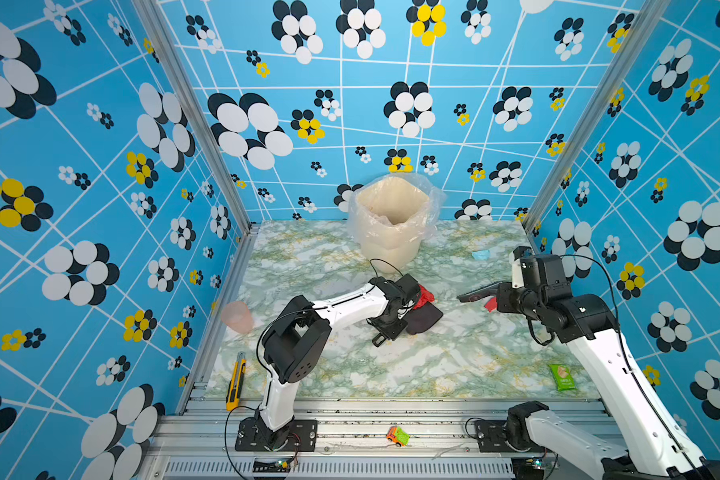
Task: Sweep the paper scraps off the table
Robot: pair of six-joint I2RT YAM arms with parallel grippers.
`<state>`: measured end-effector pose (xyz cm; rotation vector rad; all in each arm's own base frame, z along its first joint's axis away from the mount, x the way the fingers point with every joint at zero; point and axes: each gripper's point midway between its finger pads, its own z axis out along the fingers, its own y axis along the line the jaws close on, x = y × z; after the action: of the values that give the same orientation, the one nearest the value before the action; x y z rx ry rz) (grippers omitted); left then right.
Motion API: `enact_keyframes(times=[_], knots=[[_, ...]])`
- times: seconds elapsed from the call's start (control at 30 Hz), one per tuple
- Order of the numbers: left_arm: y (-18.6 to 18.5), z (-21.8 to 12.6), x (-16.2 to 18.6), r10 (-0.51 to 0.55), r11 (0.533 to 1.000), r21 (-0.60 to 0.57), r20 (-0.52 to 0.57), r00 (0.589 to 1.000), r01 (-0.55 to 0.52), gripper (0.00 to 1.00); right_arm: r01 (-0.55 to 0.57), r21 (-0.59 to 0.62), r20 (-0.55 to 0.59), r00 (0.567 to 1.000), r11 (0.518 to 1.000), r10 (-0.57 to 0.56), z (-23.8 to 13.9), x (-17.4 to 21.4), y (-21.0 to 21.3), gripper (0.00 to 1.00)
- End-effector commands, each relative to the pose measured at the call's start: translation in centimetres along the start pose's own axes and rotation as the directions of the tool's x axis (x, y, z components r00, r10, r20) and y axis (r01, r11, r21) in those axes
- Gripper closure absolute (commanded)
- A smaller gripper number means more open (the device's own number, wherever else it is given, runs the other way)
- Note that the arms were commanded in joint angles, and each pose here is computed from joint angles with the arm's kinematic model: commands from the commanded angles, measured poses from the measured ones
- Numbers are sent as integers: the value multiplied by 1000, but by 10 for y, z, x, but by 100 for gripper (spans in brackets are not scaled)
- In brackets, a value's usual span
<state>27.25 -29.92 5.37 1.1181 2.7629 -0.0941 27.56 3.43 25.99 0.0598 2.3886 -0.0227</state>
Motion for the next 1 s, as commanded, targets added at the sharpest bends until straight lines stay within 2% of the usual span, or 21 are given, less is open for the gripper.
enact_keyframes(times=[0.0, 0.3, 0.57, 0.77, 0.97], knots=[[10, -7, -3, -17, 999, -39, 23, 1000, 18, 100, -22, 8, 52, 998, 1000, 21, 2, -11, -1, 100], [6, 2, -1, -14, 1000, -18, -24, 1000, 14, 100, -71, -179, 155, 983, 981, 99, 19, -35, 34, 100], [4, 9, 4, -12, 1000, -2, -66, 998, 12, 100, -106, -256, 201, 967, 961, 160, 55, -56, 55, 100], [2, 10, 3, -13, 1000, 3, -74, 997, 14, 100, -74, -284, 136, 984, 956, 117, 81, -45, 69, 100], [1, 11, 1, -13, 1000, 10, -76, 997, 14, 100, 17, -319, 27, 1000, 948, -9, 90, -18, 83, 100]])
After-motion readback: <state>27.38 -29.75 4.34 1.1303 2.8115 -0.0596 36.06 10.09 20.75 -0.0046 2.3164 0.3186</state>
